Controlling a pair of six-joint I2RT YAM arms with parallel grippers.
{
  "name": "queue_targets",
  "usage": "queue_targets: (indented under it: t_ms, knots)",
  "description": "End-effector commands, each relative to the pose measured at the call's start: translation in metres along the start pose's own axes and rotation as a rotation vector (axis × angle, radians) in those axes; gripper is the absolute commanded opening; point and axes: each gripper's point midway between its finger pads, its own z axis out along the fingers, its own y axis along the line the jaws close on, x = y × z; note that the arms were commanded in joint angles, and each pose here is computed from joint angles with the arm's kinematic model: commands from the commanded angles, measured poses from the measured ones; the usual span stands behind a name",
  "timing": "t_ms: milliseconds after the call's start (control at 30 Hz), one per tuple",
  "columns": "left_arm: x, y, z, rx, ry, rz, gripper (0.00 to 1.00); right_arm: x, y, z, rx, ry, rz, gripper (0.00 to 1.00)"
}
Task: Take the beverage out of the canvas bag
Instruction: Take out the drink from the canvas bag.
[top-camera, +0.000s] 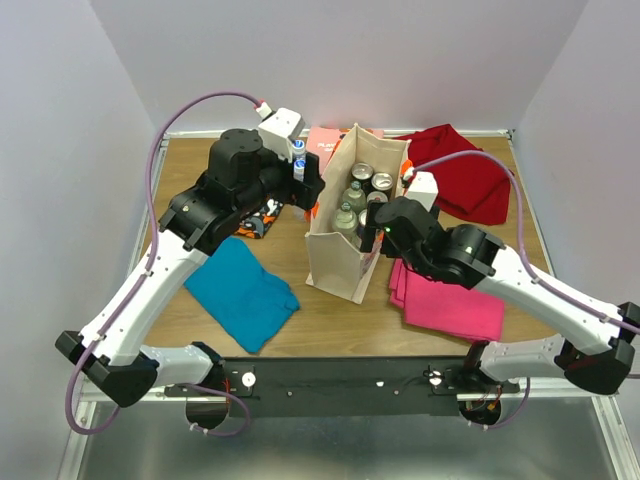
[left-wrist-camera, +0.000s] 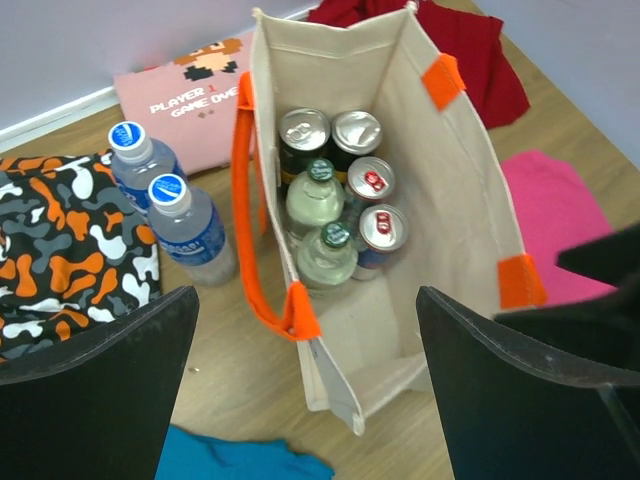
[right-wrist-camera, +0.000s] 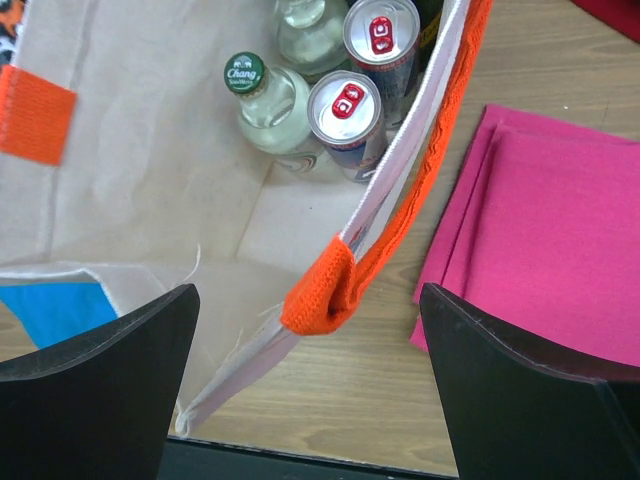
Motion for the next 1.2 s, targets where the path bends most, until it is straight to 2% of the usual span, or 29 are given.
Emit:
queue_targets:
  t_ms: [0,233,367,600,767,933,1000,1167]
  knots:
    - [0.014,-0.024,-0.017,0.068,0.076,0.050,0.99,0.006,-0.001,0.009,0.029,0.001,-0.055,1.00]
    - [0.026,-0.038,-0.016,0.078,0.125,0.072,0.98,0.027,-0.021,0.001,0.028,0.048,-0.042,1.00]
    - [0.025,-0.041,-0.013,0.070,0.141,0.095,0.98,0.040,-0.034,-0.006,0.013,0.079,-0.086,1.00]
    - [0.022,-0.057,0.003,0.098,0.167,0.136,0.96,0.027,-0.042,-0.018,-0.034,-0.001,-0.085,1.00]
    - [0.006,-0.072,0.011,0.147,0.141,0.159,0.95,0.019,-0.043,-0.016,-0.016,-0.030,-0.111,1.00]
    - [0.010,-0.078,0.038,0.150,0.187,0.182,0.89,0.028,-0.039,-0.003,0.015,0.005,-0.172,1.00]
    - [0.016,-0.075,0.046,0.129,0.208,0.186,0.84,0.029,-0.042,0.000,0.049,0.005,-0.167,1.00]
    - [0.034,-0.071,0.065,0.090,0.251,0.161,0.82,0.029,-0.033,0.004,0.034,0.007,-0.122,1.00]
